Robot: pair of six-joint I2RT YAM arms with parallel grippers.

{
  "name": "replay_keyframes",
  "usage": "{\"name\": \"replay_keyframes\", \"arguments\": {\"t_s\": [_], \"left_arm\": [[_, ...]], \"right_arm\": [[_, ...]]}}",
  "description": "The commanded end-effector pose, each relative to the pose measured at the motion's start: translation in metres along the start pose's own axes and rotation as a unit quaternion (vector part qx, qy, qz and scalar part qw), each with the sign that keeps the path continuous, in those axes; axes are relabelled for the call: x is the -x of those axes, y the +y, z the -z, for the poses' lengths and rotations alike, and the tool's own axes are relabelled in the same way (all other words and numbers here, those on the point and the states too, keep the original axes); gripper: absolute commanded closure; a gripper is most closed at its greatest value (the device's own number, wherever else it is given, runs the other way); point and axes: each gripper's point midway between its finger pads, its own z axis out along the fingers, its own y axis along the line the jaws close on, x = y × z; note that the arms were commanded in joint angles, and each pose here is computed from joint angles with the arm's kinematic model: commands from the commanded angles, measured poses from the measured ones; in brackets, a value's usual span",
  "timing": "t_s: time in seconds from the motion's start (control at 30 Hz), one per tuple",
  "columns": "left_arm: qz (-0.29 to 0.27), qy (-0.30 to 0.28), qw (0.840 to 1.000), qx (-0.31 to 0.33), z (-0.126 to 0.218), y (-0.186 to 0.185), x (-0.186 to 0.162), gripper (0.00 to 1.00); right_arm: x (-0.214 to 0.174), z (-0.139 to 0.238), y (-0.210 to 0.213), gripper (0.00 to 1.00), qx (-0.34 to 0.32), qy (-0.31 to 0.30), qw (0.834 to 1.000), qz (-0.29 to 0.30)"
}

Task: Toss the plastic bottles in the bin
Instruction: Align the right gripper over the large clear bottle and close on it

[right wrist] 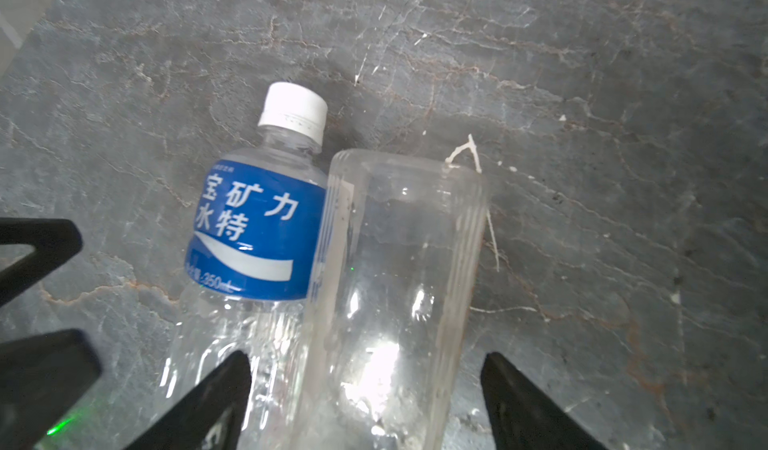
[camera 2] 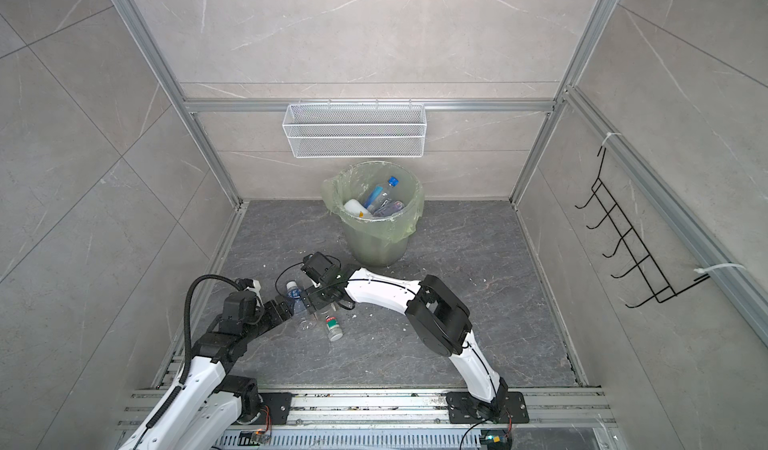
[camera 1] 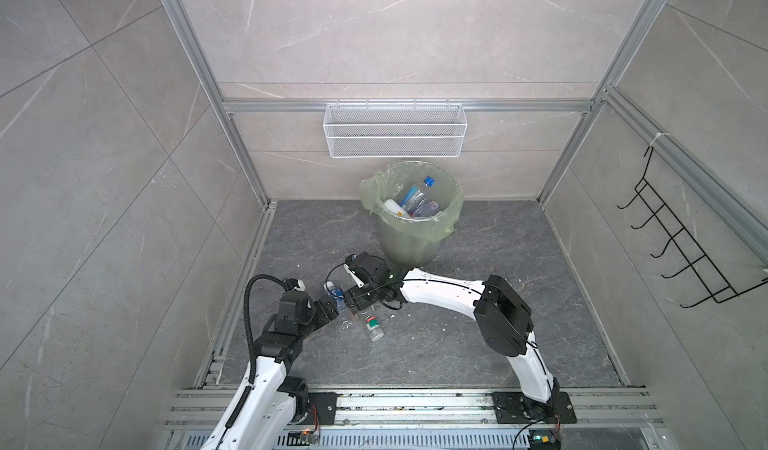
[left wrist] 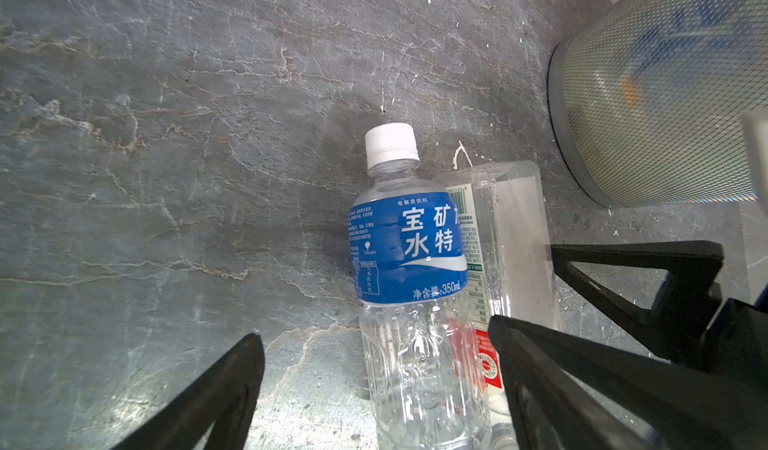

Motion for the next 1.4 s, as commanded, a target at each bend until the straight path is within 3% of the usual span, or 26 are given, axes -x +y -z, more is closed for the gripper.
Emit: {"name": "replay_keyframes", "arguments": {"t_s": [0.0, 0.3, 0.8, 1.37], "left_arm": [[0.003, -0.01, 1.0, -0.014, 0.001, -0.006, 0.006, 0.09], [0.002, -0.008, 1.0, -0.016, 0.0, -0.007, 0.006, 0.09], [0.004, -0.007, 1.0, -0.015, -0.001, -0.005, 0.004, 0.09], [0.006, -0.001, 1.0, -0.016, -0.003, -0.004, 0.001, 0.09]], "right_arm": [[-0.005, -0.004, -0.007, 0.13, -0.029, 0.018, 0.999, 0.02], [-0.002, 0.0, -0.021, 0.15, -0.07, 0.02, 0.997, 0.03], [-0.01, -0.014, -0.014, 0.22, -0.059, 0.042, 0.997, 0.027], [-0.028, -0.021, -0.033, 0.26, -0.107, 0.071, 0.991, 0.037]]}}
